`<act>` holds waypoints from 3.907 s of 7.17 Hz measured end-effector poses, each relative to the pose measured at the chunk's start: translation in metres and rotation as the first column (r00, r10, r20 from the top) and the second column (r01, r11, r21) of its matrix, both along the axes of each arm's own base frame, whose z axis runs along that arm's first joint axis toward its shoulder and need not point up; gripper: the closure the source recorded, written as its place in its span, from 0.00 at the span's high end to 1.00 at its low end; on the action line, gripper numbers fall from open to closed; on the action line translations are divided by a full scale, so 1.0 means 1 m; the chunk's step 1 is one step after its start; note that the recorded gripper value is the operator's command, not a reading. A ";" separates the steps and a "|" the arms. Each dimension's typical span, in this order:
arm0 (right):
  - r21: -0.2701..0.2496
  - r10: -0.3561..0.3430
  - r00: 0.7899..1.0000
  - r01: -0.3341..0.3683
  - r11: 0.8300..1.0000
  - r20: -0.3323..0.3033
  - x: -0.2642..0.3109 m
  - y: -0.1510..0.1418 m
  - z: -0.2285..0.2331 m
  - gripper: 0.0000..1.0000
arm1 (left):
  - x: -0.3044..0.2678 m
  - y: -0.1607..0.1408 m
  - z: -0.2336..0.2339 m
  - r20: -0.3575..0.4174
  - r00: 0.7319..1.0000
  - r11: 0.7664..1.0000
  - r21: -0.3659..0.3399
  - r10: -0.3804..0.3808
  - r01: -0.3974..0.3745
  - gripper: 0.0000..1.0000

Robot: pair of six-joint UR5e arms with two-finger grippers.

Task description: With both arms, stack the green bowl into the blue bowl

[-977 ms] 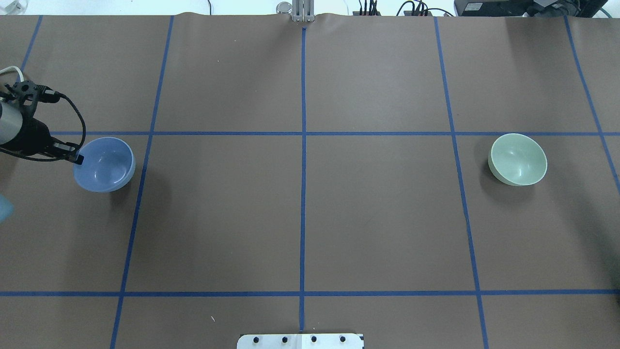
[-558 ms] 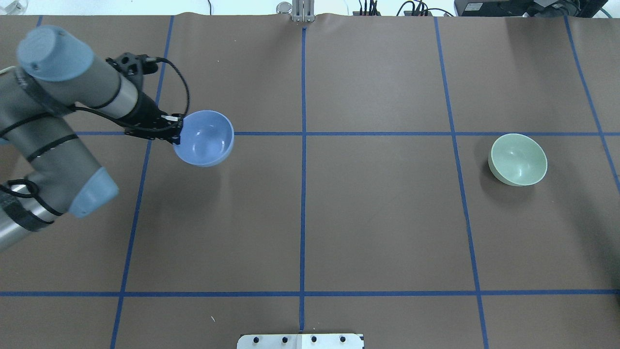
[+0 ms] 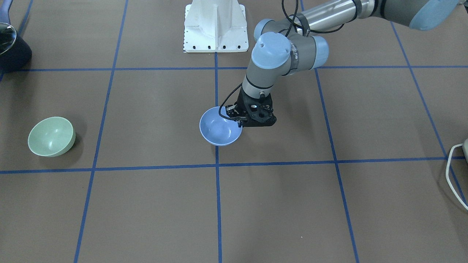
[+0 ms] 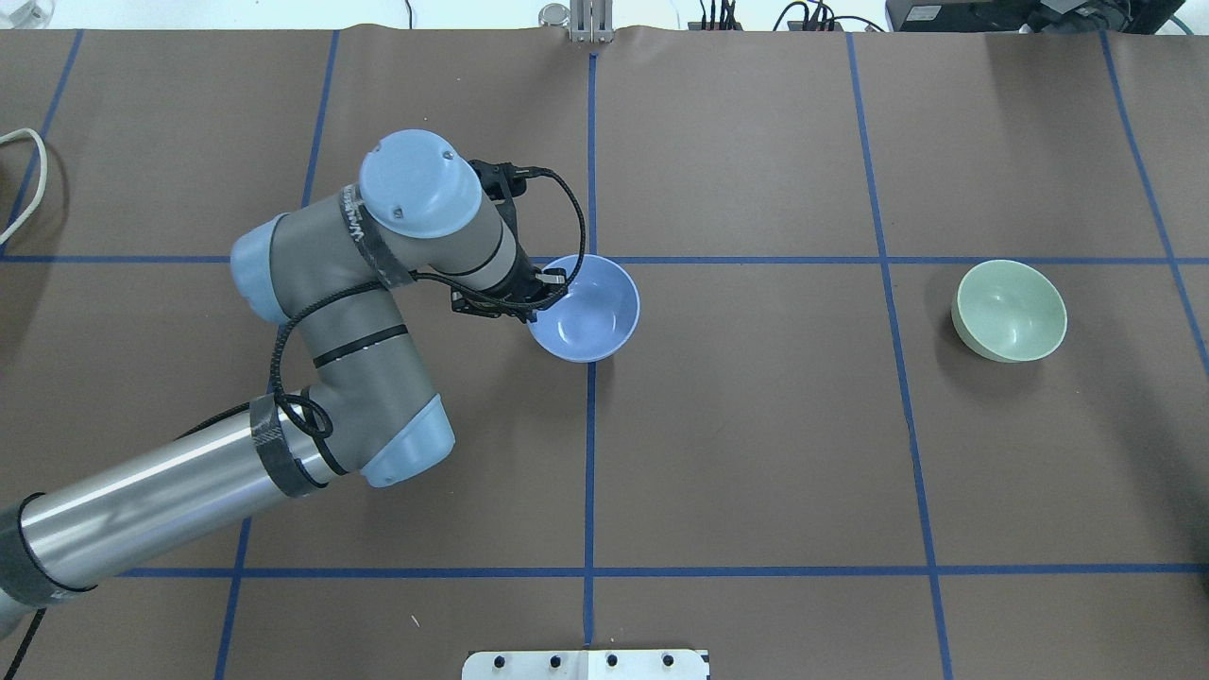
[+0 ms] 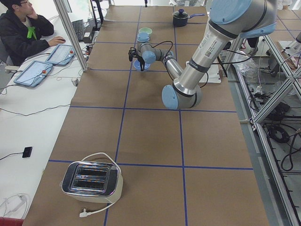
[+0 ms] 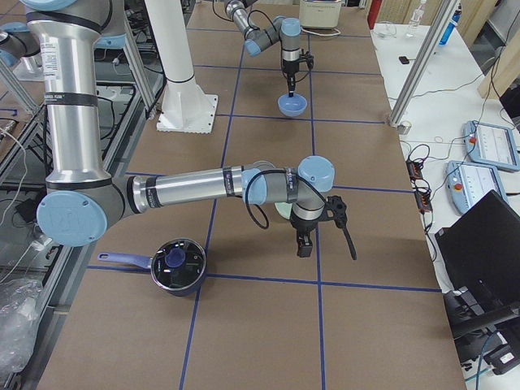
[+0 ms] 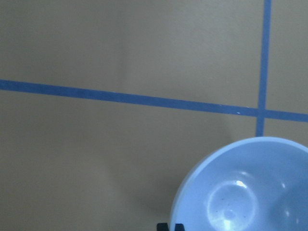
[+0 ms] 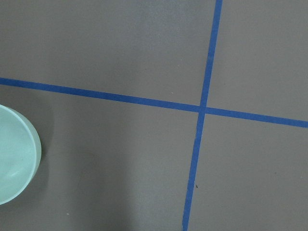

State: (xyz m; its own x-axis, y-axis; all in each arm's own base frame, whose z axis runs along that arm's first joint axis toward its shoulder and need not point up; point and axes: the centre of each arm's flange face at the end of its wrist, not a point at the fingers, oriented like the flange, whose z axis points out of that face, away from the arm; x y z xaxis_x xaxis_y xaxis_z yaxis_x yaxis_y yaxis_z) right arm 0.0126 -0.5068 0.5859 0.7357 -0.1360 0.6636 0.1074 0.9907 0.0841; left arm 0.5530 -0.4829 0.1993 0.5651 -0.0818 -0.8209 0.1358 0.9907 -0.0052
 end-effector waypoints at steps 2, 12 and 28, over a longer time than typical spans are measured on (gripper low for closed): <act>0.000 0.000 1.000 0.000 1.000 0.001 0.000 0.000 0.000 1.00 | 0.016 0.010 -0.004 0.008 1.000 1.000 0.008 0.004 -0.004 0.00; -0.001 0.000 1.000 0.000 1.000 0.005 0.000 0.000 -0.001 1.00 | 0.006 0.015 -0.006 0.004 1.000 0.998 0.054 -0.014 0.013 0.96; 0.019 0.104 0.992 -0.105 0.994 0.066 -0.194 -0.019 -0.038 0.96 | -0.626 0.020 0.425 0.238 0.945 0.906 0.307 0.225 -0.293 0.98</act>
